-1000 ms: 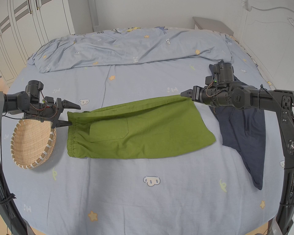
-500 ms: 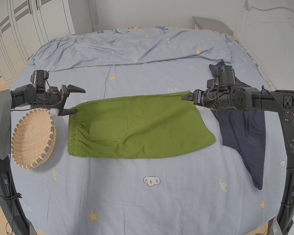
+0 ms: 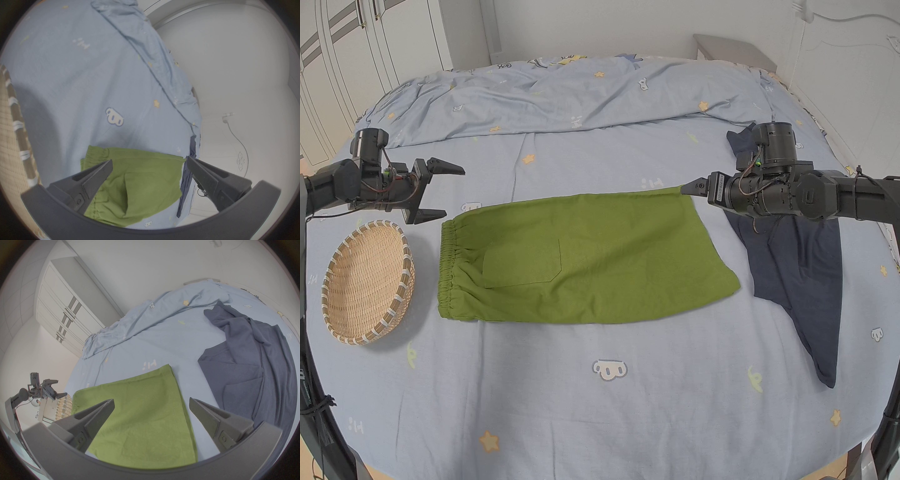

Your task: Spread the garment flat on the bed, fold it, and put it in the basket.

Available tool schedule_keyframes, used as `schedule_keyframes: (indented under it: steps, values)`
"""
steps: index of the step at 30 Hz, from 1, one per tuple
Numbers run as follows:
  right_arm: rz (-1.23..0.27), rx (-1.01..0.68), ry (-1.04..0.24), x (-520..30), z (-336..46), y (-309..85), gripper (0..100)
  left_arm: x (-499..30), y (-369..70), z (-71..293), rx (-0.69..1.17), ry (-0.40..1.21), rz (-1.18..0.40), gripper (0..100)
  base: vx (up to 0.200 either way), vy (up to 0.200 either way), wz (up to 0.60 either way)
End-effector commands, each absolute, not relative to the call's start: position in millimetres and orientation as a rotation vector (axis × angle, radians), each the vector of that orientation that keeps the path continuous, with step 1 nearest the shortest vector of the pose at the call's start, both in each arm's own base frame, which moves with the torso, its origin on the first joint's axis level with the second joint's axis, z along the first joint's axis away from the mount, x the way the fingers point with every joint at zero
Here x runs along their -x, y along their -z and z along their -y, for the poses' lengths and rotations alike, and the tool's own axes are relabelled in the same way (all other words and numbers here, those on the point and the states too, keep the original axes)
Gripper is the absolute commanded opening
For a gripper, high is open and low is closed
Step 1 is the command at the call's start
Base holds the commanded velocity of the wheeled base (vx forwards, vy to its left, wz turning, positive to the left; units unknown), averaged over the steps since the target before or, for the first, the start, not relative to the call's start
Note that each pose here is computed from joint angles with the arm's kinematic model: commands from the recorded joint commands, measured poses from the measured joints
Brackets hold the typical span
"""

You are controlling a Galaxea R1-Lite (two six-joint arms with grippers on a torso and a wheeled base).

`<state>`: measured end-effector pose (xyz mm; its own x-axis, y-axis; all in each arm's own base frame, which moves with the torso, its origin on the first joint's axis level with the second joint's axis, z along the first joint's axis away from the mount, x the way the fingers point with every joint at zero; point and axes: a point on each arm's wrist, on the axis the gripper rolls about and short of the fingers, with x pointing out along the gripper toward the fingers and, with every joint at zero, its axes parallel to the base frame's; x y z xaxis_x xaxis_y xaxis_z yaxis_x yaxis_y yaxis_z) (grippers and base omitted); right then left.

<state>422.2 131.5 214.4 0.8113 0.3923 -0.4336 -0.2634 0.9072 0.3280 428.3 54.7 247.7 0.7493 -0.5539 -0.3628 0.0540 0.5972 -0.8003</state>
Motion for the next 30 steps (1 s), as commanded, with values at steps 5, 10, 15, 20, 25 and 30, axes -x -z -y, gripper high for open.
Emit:
schedule_keyframes:
  steps: [5, 10, 15, 20, 25, 30]
  values:
    - [-0.508, -0.349, -0.336, -389, -104, -243, 100, -348, -252, -53, 0.725, 0.386, -0.650, 100, 0.000, 0.000, 0.00]
    - [-0.566, -0.371, -0.384, -389, -84, -233, 100, -342, -207, -54, 0.647, 0.397, -0.718, 100, 0.000, 0.000, 0.00]
    - [-0.582, -0.368, -0.391, -390, -84, -230, 100, -344, -199, -52, 0.643, 0.408, -0.719, 100, 0.000, 0.000, 0.00]
    - [-0.591, -0.370, -0.390, -391, -85, -226, 100, -354, -184, -54, 0.652, 0.394, -0.751, 100, 0.000, 0.000, 0.00]
    - [-0.601, -0.367, -0.397, -391, -89, -223, 100, -366, -168, -53, 0.649, 0.401, -0.757, 100, 0.000, 0.000, 0.00]
    - [-0.607, -0.367, -0.397, -392, -90, -221, 100, -373, -151, -50, 0.629, 0.405, -0.775, 100, 0.000, 0.000, 0.00]
